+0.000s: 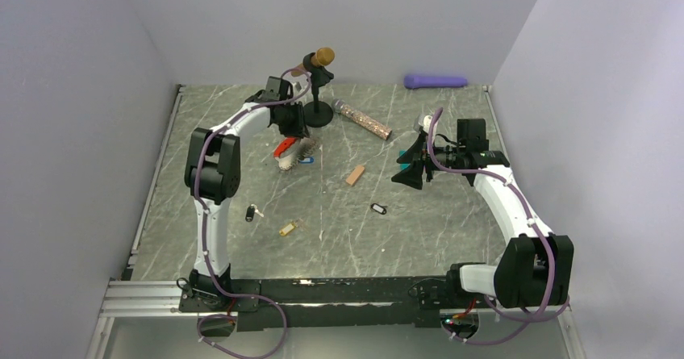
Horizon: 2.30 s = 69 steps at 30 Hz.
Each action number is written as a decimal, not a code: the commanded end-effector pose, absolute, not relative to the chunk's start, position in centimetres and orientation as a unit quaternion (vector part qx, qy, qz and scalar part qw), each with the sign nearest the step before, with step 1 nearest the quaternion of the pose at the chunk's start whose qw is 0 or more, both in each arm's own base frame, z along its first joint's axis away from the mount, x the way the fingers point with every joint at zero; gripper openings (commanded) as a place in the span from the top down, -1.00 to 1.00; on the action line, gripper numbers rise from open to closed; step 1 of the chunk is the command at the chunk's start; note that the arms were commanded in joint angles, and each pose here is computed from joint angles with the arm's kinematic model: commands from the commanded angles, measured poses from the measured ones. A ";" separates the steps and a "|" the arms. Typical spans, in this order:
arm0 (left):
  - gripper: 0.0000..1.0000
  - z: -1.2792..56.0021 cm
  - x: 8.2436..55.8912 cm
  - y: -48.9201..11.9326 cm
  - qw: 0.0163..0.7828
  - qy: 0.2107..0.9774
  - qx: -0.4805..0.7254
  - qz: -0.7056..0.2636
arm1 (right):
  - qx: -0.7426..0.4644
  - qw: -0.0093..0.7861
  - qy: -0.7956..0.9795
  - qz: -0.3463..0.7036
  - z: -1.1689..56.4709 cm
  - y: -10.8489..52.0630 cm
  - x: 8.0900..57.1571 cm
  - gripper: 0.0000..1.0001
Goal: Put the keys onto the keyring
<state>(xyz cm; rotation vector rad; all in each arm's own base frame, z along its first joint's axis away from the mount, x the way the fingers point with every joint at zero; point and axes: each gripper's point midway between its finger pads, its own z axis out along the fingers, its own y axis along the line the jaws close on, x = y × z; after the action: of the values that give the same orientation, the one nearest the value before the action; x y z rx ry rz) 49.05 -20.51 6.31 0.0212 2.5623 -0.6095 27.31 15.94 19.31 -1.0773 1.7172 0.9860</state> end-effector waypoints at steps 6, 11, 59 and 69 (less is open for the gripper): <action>0.40 7.8 52.8 -20.7 0.294 0.921 -0.051 -0.252 | -0.444 0.441 0.671 0.398 20.0 16.1 27.3 -0.36; 0.39 7.7 52.8 -21.1 0.291 0.919 -0.049 -0.262 | -0.444 0.441 0.670 0.399 20.0 16.1 27.3 -0.36; 0.07 8.3 38.5 -11.3 0.383 0.782 0.482 -0.092 | -0.450 0.434 0.668 0.404 19.7 16.1 27.0 -0.37; 0.13 6.4 39.1 -11.4 0.366 0.760 0.528 -0.096 | -0.455 0.425 0.668 0.408 19.3 16.1 26.9 -0.37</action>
<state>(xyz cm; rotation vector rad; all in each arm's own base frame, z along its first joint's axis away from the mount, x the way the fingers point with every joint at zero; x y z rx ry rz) 37.58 -10.31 5.18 1.2718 2.0972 -0.2442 26.94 15.90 18.46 -1.1079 1.7206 0.9970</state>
